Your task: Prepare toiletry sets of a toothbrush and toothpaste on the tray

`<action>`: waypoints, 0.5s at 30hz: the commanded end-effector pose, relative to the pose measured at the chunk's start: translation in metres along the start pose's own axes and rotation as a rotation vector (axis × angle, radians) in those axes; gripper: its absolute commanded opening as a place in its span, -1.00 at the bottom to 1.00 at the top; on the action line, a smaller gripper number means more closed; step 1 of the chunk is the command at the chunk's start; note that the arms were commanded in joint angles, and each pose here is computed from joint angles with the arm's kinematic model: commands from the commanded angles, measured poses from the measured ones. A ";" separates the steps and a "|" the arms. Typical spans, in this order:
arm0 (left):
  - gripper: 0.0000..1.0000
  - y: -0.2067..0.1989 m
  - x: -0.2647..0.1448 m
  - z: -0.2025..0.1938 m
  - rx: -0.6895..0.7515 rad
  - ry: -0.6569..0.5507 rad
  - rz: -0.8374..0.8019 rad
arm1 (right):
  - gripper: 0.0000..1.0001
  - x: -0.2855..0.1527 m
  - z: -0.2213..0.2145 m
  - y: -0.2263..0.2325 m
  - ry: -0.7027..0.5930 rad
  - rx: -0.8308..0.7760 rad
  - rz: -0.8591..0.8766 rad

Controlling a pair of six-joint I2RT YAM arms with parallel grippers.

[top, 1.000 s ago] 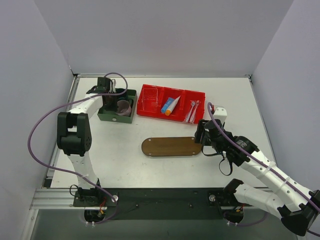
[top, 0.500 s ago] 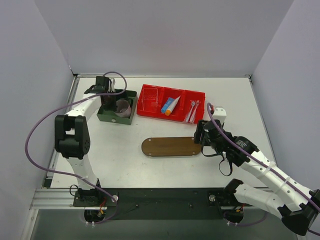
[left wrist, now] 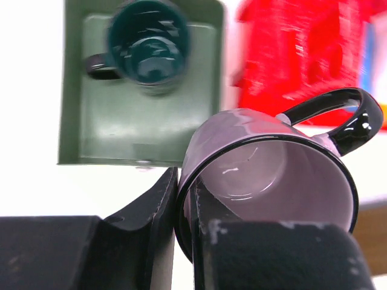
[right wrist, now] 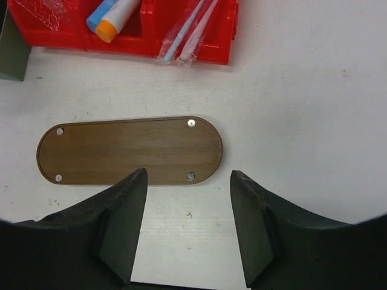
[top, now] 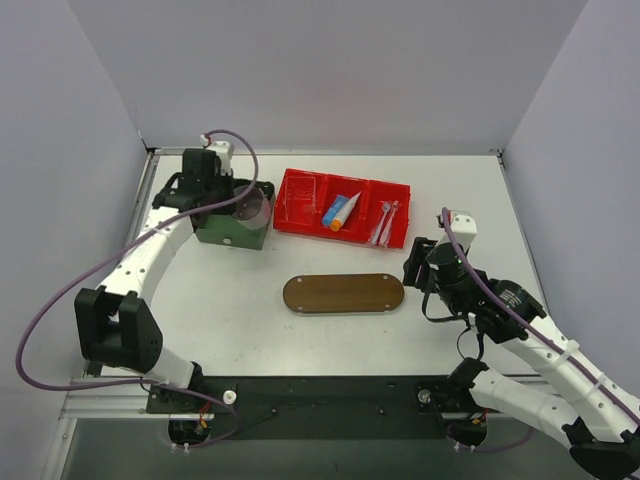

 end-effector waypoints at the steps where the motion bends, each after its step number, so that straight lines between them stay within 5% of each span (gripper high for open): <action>1: -1.00 -0.085 -0.048 0.031 0.177 -0.162 -0.170 | 0.05 -0.024 0.022 -0.011 -0.041 0.000 -0.049; 10: -1.00 -0.223 -0.079 -0.018 0.396 -0.092 -0.518 | 0.05 -0.032 0.033 -0.008 -0.049 -0.001 -0.063; 15: -1.00 -0.265 -0.085 -0.049 0.486 -0.025 -0.627 | 0.10 -0.013 0.020 0.011 0.011 -0.020 -0.031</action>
Point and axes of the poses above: each gripper's point midway between its finger pads, its own x axis out along the fingers, its own y axis along the line the jaws close on, z = x × y, the point moved 1 cm from there along -x, back along the fingers, and after that the axes turned 12 degrees about x, right-handed, at the moved point
